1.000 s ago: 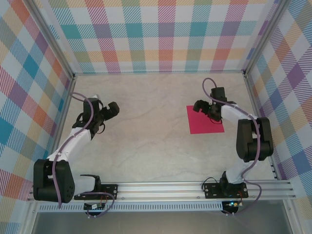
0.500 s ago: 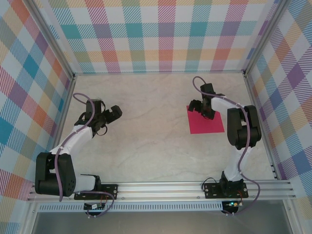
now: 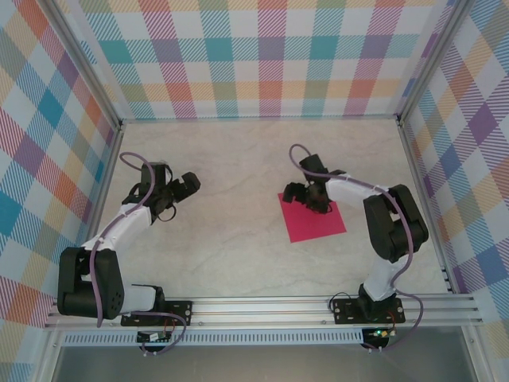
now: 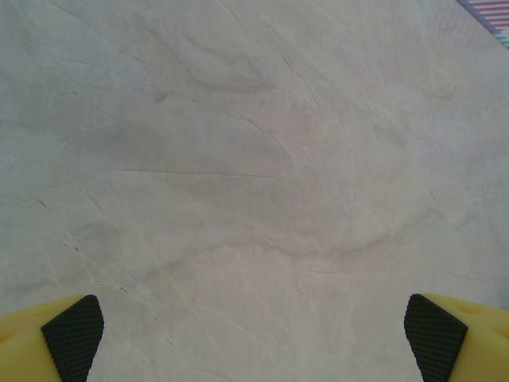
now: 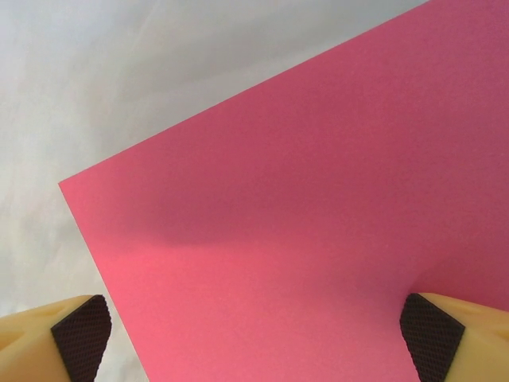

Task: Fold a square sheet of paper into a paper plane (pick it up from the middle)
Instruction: Move the square sheet of paper to the center of the table, then fold the square sheet of paper in half at the center of the table.

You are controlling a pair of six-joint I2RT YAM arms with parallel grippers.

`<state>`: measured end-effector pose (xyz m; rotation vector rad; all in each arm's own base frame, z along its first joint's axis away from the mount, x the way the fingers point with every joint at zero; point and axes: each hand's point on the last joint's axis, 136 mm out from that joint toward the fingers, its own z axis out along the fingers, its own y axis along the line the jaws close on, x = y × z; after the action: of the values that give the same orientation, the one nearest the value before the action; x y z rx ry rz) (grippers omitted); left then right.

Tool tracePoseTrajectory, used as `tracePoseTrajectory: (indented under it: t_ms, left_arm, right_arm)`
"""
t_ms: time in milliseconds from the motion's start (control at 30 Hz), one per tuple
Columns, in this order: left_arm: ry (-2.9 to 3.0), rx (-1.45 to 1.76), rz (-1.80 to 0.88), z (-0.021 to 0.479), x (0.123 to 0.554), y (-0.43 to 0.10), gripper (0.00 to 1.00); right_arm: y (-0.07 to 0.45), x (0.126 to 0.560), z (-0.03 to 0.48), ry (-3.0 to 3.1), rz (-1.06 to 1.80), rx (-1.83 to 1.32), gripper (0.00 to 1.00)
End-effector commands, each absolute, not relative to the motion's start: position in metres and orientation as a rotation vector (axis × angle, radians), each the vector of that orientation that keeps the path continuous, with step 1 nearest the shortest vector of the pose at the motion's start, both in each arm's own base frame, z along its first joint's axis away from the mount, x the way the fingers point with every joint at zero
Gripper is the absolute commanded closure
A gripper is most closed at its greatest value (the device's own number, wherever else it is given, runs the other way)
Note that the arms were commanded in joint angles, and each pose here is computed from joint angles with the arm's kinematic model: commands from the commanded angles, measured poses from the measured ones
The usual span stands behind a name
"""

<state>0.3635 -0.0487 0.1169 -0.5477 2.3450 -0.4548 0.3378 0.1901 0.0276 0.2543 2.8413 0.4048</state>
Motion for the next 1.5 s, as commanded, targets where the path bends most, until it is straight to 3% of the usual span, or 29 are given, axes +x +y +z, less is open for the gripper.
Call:
tracePoseTrajectory:
  t_ms: [0,233,467,1067,1467]
  left_arm:
    - [2.353,-0.561,-0.5,0.117,0.366,-0.057,0.0]
    - [2.378,-0.557,-0.52,0.113,0.363,-0.068,0.0]
    - [2.396,-0.55,-0.518,0.108,0.36,-0.075,0.0]
    - [2.423,-0.544,-0.501,0.099,0.359,-0.081,0.0]
    - [2.431,-0.547,-0.497,0.096,0.363,-0.082,0.0]
  right_arm:
    - [0.203,0.283,0.012,3.0,0.377,0.264,0.03]
    - [0.176,0.297,0.065,2.907,0.103,-0.109,0.0]
    - [0.174,0.279,0.052,2.977,0.084,-0.372,0.0]
    - [0.18,0.281,0.009,3.103,0.039,-0.362,0.0]
    - [0.167,0.268,-0.018,3.179,-0.062,-0.312,0.08]
